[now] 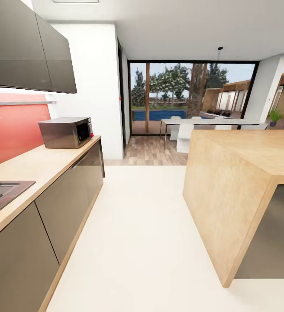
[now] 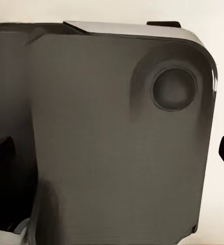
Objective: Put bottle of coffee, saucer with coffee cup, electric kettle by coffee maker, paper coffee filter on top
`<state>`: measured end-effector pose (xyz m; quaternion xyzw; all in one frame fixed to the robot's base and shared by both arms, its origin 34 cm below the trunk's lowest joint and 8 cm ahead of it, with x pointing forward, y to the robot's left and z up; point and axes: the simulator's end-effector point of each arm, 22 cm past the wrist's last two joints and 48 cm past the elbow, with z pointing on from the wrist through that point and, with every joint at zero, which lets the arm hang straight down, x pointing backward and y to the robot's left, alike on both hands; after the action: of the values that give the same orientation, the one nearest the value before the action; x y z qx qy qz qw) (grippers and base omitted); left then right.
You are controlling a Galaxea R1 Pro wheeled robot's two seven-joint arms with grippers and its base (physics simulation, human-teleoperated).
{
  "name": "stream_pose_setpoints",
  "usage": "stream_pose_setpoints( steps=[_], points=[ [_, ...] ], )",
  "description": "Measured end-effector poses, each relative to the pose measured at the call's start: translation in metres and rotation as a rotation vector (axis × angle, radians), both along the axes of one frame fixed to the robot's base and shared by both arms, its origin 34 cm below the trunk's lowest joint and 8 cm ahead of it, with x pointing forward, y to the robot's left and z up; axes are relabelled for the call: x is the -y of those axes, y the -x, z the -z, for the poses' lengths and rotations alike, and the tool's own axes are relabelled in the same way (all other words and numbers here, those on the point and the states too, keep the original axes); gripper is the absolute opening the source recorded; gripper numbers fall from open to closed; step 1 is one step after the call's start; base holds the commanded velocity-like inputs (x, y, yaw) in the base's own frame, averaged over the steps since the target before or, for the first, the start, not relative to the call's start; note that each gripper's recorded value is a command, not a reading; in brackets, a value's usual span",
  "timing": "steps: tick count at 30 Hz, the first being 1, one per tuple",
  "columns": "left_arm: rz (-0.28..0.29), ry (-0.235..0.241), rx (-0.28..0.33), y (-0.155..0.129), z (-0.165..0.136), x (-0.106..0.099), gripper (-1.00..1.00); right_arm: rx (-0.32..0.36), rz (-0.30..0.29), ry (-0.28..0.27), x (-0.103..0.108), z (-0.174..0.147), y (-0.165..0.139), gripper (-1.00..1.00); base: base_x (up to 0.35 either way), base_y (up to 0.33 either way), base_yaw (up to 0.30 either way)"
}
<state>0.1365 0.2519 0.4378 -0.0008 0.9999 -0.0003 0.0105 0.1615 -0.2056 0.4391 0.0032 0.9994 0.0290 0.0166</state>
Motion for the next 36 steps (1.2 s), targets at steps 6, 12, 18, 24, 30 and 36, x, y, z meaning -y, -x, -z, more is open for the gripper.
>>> stream_pose_setpoints(
  steps=[6, 12, 18, 24, 30, 36],
  points=[
    [-0.001, 0.001, 0.029, -0.007, 0.000, 0.001, 1.00, 0.025, 0.002, 0.002, 0.002, 0.000, -0.012, 1.00, 0.000, 0.000, -0.002],
    [0.003, 0.002, 0.028, -0.006, 0.000, 0.001, 1.00, 0.050, 0.003, 0.001, 0.003, -0.001, -0.024, 1.00, 0.000, 0.000, -0.230],
    [-0.001, 0.003, 0.035, -0.009, 0.000, 0.002, 1.00, 0.070, 0.005, 0.005, 0.007, -0.002, -0.033, 1.00, 0.000, 0.000, -0.287],
    [-0.003, 0.005, 0.132, -0.042, -0.002, 0.004, 1.00, 0.141, 0.006, 0.027, 0.022, -0.006, -0.067, 1.00, 0.000, 0.000, -0.288],
    [-0.006, 0.005, 0.213, -0.068, -0.006, 0.002, 1.00, 0.280, 0.009, 0.038, 0.031, -0.022, -0.132, 1.00, 0.000, 0.000, -0.288],
    [-0.006, 0.001, 0.263, -0.085, -0.009, -0.001, 1.00, 0.447, 0.017, 0.038, 0.033, -0.053, -0.205, 1.00, 0.000, 0.000, -0.288]
  ],
)
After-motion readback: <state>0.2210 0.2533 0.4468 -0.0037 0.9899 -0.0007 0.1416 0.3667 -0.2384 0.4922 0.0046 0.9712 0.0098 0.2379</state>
